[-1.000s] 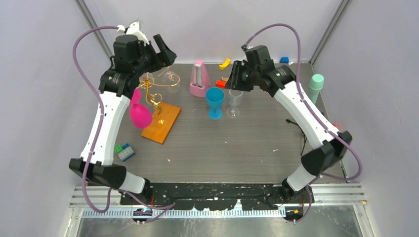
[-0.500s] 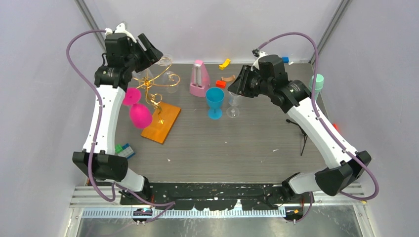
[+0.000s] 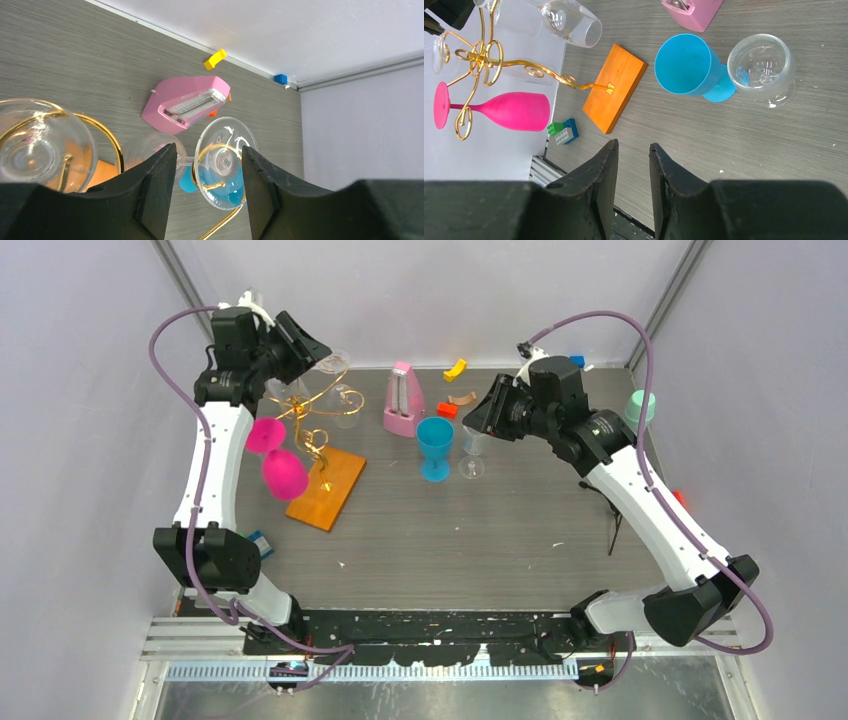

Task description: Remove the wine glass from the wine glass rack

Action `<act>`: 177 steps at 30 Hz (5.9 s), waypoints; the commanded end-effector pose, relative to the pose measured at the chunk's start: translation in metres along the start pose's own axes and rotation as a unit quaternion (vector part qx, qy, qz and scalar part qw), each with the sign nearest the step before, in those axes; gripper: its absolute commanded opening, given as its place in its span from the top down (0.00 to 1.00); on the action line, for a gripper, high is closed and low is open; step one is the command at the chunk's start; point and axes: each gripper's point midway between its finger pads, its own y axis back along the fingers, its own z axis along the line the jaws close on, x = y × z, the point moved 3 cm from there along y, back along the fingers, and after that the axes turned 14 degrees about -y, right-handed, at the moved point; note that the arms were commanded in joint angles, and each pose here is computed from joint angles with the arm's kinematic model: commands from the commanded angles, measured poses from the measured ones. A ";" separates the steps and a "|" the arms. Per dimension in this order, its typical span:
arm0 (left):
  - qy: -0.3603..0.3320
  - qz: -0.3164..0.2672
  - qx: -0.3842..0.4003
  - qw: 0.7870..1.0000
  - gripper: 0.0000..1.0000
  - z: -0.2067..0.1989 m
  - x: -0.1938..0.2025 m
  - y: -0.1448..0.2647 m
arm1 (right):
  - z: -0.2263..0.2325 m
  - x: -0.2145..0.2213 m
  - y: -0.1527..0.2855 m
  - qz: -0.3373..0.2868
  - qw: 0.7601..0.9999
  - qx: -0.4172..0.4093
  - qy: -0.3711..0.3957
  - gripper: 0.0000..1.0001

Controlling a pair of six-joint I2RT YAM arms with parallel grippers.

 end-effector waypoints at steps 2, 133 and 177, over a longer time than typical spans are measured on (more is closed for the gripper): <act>0.009 -0.011 0.055 0.998 0.50 -0.012 -0.007 -0.002 | 0.014 -0.010 0.013 -0.030 0.999 -0.032 -0.006 0.66; 0.253 -0.148 0.167 0.941 1.00 -0.001 -0.074 0.036 | 0.003 -0.005 0.016 -0.048 0.998 -0.028 -0.021 0.69; 0.269 -0.061 0.340 0.899 1.00 -0.140 -0.031 0.051 | 0.060 -0.018 0.024 -0.091 0.969 -0.220 0.065 0.41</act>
